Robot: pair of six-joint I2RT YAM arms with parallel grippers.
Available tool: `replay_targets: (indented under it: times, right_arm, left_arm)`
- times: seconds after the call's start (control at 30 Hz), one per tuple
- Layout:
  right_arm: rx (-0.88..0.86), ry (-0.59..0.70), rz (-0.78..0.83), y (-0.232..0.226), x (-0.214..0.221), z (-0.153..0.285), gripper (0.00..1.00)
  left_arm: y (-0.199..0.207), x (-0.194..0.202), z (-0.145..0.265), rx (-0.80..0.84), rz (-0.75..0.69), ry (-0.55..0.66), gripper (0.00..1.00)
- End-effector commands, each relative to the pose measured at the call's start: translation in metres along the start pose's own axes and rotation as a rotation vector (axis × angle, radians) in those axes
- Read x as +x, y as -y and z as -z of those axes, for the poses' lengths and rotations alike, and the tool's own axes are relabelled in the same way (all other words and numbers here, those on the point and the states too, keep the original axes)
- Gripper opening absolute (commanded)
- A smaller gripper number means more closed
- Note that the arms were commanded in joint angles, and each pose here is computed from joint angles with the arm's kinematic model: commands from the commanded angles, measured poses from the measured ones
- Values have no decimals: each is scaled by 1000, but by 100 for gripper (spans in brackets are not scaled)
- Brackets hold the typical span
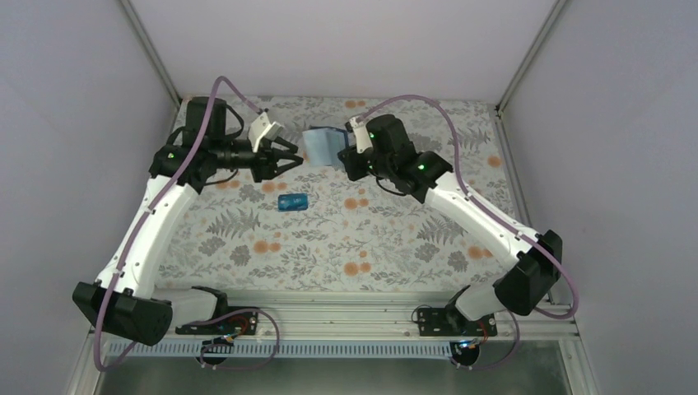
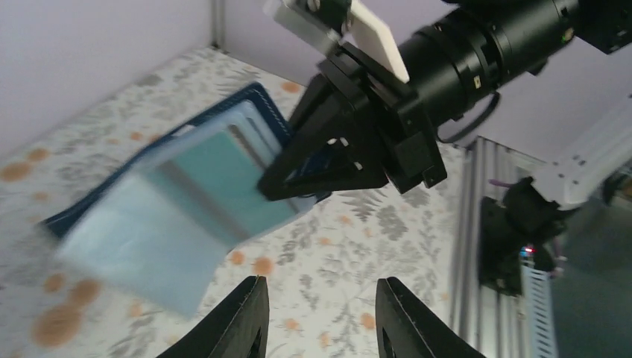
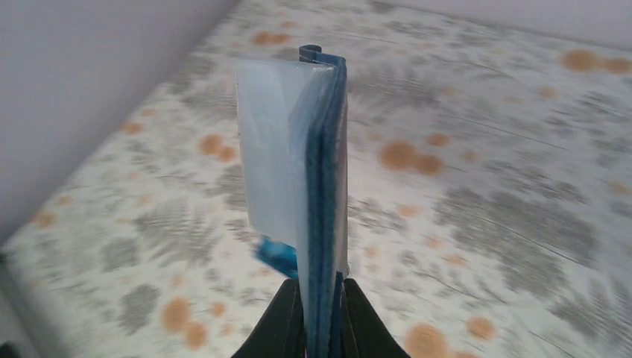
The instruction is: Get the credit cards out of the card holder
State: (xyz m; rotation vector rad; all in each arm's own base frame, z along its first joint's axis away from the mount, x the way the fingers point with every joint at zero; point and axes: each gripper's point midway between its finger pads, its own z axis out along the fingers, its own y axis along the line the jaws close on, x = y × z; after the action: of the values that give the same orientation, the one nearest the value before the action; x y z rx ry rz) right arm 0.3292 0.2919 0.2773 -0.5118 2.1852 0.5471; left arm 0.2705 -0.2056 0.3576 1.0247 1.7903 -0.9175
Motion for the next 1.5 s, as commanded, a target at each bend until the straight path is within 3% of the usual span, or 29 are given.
replay_targets:
  times: [0.0, 0.2, 0.43, 0.57, 0.67, 0.77, 1.0, 1.13, 1.43, 1.47]
  right_arm:
    - [-433, 120, 98, -80, -28, 32, 4]
    - [-706, 219, 203, -118, -35, 84, 4]
    - [-850, 254, 263, -131, -28, 112, 4]
    - [-949, 260, 308, -142, -22, 128, 4]
    - [-994, 268, 340, -146, -19, 134, 4]
    - [-996, 273, 353, -146, -19, 134, 4]
    - [-974, 242, 328, -144, -19, 113, 4]
    - [-981, 243, 339, -145, -18, 108, 4]
    - [-890, 241, 341, -127, -20, 103, 4]
    - [-877, 250, 344, -125, -22, 106, 4]
  left_arm:
    - [19, 3, -11, 153, 50, 29, 38]
    - [0, 4, -9, 25, 53, 10, 42]
    - [6, -2, 1, 30, 35, 38, 42]
    - [21, -7, 5, 110, 21, 66, 42]
    - [33, -10, 7, 173, 17, 83, 26]
    - [48, -12, 12, 247, 10, 100, 16]
    - [80, -24, 28, 396, -42, 150, 14]
    - [82, -24, 28, 419, -38, 153, 3]
    - [96, -20, 39, 420, -129, 159, 3]
    - [91, -18, 38, 392, -121, 149, 14]
